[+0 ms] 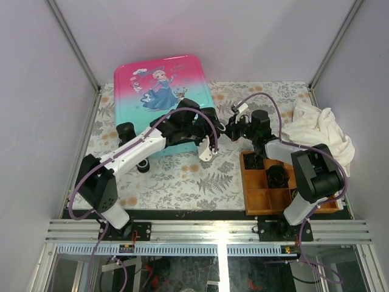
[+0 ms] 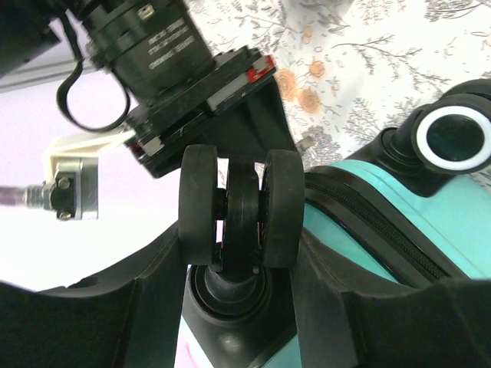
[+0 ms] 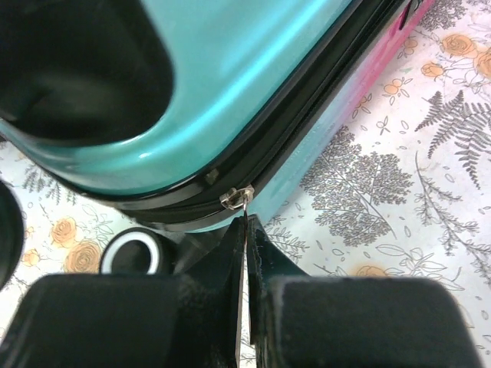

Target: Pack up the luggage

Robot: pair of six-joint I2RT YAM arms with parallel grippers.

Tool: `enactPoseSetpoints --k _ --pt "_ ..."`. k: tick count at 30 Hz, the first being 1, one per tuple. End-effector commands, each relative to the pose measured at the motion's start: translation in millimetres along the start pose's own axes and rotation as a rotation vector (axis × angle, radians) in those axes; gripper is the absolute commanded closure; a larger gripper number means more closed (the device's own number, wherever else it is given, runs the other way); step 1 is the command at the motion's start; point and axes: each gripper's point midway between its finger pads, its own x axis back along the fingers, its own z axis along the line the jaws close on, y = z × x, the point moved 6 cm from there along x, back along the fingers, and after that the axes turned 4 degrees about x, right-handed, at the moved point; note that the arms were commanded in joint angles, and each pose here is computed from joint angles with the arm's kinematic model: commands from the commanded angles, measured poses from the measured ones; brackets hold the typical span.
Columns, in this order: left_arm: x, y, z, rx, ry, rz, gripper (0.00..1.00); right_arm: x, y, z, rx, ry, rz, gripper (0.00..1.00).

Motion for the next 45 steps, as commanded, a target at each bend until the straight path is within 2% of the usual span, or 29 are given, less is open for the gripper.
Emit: enactPoseSetpoints --k 1,5,11,16,20,25,26,28,29,31,33,40,43,45 --pt "20 19 -44 0.146 -0.263 -0.065 1.00 7 40 -50 0.159 -0.156 -0.065 1.00" --pt "29 33 -62 0.137 -0.383 -0.107 1.00 -8 45 -67 0.163 -0.151 -0.058 1.00" --pt "60 71 -108 0.134 -0.595 -0.179 1.00 -12 43 -45 0.085 -0.009 -0.072 1.00" --pt "94 104 -151 0.074 -0.702 -0.212 1.00 -12 35 -40 0.074 -0.001 -0.061 1.00" --pt "119 122 -180 0.083 -0.810 -0.242 1.00 -16 40 -46 0.085 -0.031 -0.064 1.00" --pt "138 128 -194 0.017 -0.800 -0.214 0.99 -21 42 -57 0.094 -0.079 -0.055 1.00" --pt "140 129 -195 0.012 -0.789 -0.216 0.96 -22 41 -57 0.089 -0.078 -0.049 1.00" --pt "142 133 -190 0.034 -0.750 -0.224 0.68 -22 38 -52 0.074 -0.052 -0.045 1.00" --pt "143 135 -185 0.064 -0.722 -0.221 0.49 -21 37 -47 0.070 -0.039 -0.044 1.00" --pt "144 138 -172 0.132 -0.676 -0.216 0.28 -20 34 -39 0.076 -0.023 -0.039 1.00" --pt "148 141 -158 0.193 -0.643 -0.213 0.02 -19 31 -34 0.079 -0.011 -0.033 1.00" --pt "177 155 -137 0.410 -0.536 -0.173 0.00 -18 30 -33 0.079 -0.012 -0.029 1.00" --pt "188 155 -113 0.636 -0.442 -0.132 0.01 -18 30 -32 0.079 -0.007 -0.032 1.00" --pt "195 139 -86 0.866 -0.323 -0.120 0.03 -19 30 -32 0.075 -0.002 -0.034 1.00"
